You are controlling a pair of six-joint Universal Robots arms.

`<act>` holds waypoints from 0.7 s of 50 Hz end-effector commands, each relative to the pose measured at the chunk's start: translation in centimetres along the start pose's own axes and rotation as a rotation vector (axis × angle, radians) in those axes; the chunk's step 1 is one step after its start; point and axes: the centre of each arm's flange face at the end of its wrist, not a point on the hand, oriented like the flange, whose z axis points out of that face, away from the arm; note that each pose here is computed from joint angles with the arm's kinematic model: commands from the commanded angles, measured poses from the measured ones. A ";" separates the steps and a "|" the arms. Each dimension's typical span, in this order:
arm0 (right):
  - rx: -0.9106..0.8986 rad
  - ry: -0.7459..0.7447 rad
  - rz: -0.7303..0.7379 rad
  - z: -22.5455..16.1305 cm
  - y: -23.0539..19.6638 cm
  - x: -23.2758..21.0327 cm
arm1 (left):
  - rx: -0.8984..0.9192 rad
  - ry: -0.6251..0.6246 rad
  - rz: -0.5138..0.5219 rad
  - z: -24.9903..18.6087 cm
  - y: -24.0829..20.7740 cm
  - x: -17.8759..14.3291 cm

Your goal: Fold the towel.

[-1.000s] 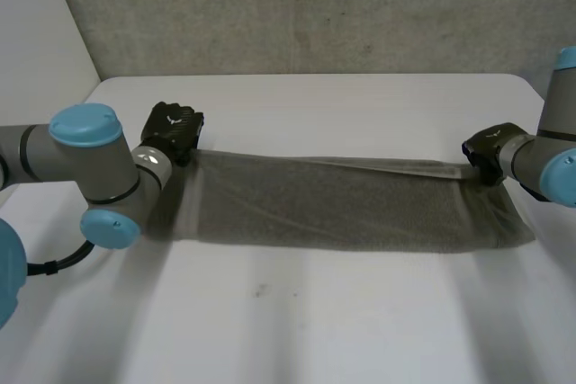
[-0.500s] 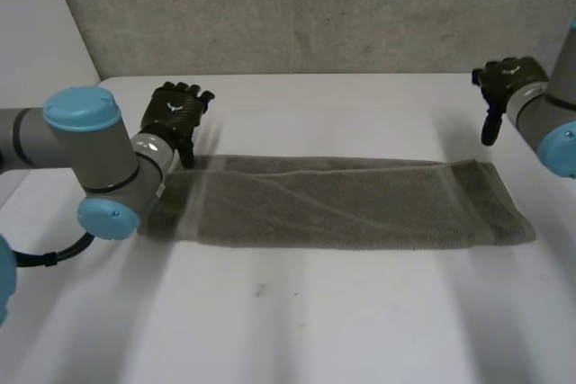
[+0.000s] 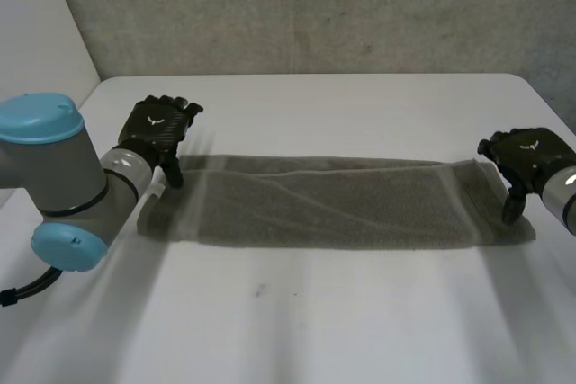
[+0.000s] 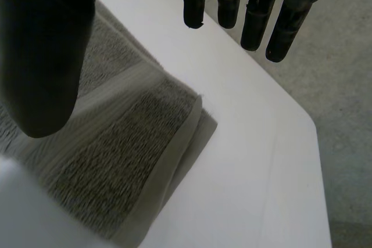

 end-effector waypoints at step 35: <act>-0.004 -0.021 0.012 3.4 0.8 0.7 | -0.132 0.168 -0.185 8.7 5.8 1.3</act>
